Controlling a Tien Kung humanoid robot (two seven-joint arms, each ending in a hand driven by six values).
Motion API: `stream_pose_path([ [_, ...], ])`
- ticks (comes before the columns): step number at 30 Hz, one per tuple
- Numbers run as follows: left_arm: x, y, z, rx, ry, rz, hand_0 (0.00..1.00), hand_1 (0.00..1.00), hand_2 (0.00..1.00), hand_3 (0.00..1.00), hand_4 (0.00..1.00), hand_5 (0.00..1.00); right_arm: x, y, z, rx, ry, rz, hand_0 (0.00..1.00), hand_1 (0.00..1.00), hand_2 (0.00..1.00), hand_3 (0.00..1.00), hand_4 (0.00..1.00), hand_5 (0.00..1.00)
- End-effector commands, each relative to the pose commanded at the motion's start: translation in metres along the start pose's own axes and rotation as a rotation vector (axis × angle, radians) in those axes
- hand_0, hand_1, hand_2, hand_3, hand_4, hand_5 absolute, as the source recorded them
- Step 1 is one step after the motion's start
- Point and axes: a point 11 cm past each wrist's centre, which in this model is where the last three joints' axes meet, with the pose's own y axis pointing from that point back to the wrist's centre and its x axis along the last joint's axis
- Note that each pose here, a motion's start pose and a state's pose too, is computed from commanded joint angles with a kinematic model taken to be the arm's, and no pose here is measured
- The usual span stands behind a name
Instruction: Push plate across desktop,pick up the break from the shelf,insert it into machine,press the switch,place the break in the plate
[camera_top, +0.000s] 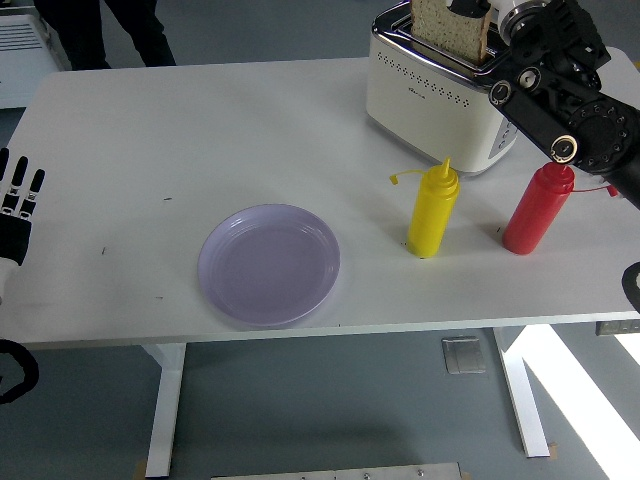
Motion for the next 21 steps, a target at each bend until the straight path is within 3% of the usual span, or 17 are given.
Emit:
stream_pose_path([
  [10, 0.000, 0.000, -0.002, 0.003, 0.003, 0.000, 0.817, 0.757, 0.703, 0.748, 0.754, 0.981, 0.036, 0.001, -0.001, -0.064, -0.310, 0.131, 0.481, 0.489, 0.478, 0.438, 0.229, 0.002],
  [21, 0.001, 0.001, 0.000, -0.003, 0.007, 0.003, 0.817, 0.757, 0.703, 0.749, 0.754, 0.982, 0.069, 0.018, -0.019, 0.036, -0.385, 0.192, 0.479, 0.486, 0.473, 0.423, 0.222, 0.002],
])
